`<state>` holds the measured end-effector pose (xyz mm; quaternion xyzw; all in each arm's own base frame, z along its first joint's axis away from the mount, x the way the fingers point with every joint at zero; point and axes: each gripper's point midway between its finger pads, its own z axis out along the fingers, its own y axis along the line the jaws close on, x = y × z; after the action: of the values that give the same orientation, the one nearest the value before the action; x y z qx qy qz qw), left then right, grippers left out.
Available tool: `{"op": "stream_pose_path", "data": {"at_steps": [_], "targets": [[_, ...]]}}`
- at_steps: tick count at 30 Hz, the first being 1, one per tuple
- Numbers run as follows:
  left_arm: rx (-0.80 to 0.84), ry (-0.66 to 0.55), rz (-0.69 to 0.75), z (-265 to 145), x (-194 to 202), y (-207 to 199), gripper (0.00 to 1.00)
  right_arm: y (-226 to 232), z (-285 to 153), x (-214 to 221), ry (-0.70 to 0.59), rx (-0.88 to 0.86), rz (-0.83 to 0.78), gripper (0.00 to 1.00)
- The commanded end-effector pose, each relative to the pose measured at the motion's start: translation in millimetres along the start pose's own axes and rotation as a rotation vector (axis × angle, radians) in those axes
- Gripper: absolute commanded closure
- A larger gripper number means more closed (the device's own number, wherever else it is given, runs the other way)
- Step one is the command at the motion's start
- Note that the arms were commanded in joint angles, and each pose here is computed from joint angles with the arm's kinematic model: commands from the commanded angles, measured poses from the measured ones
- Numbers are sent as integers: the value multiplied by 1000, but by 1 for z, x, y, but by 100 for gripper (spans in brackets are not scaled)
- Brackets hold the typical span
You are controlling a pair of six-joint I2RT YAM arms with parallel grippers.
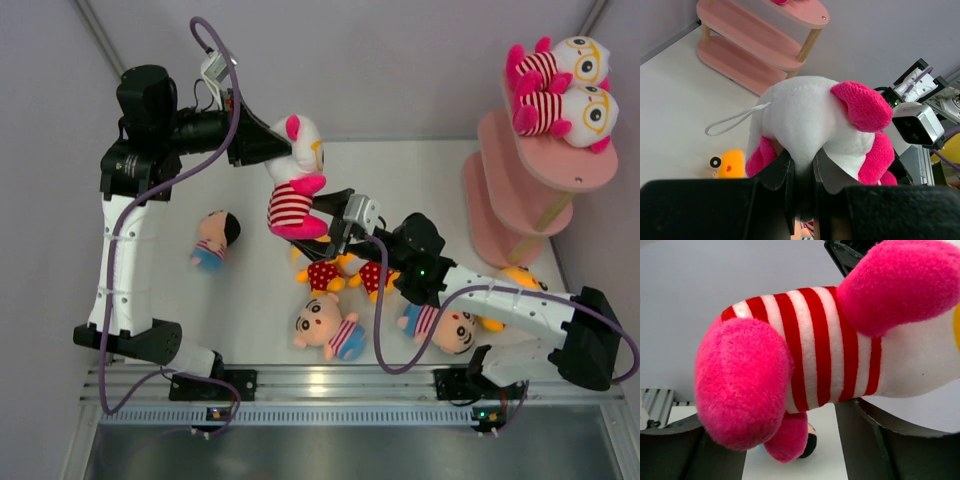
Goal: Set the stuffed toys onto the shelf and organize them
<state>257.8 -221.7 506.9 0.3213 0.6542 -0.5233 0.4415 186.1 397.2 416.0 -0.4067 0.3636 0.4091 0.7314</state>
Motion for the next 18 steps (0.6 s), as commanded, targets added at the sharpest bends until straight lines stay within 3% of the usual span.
{"op": "stream_pose_path", "data": {"at_steps": [1,5,8,9,11,12,13,14,15,16,18], "targets": [[12,-41,90,-2,-12,-11,100,9,1,-64,-173,-57,-1,39],[11,-43,82,0,-13,-8,100,15,-2,-68,-159,-94,-9,62],[-7,-41,71,2,-10,-1,100,5,-2,-76,-119,-63,-7,100],[-32,-46,82,2,-10,5,100,2,-3,-77,-93,-44,-4,100],[-75,-45,80,2,-4,17,37,-18,-14,-83,32,40,-11,100],[-100,-45,105,1,-1,23,12,-25,-20,-85,95,63,-19,100],[-160,-61,130,-2,-3,29,2,-28,-45,-37,383,93,-7,100],[-205,-60,136,-3,1,40,2,-55,-47,-81,389,189,-24,100],[-268,-66,184,-7,0,50,2,-74,-55,-68,509,291,-27,100],[-390,-83,205,-17,-4,66,2,-102,-94,-80,677,464,-54,100],[-548,-79,239,-31,-5,92,2,-123,-123,-76,851,609,-81,100]]}}
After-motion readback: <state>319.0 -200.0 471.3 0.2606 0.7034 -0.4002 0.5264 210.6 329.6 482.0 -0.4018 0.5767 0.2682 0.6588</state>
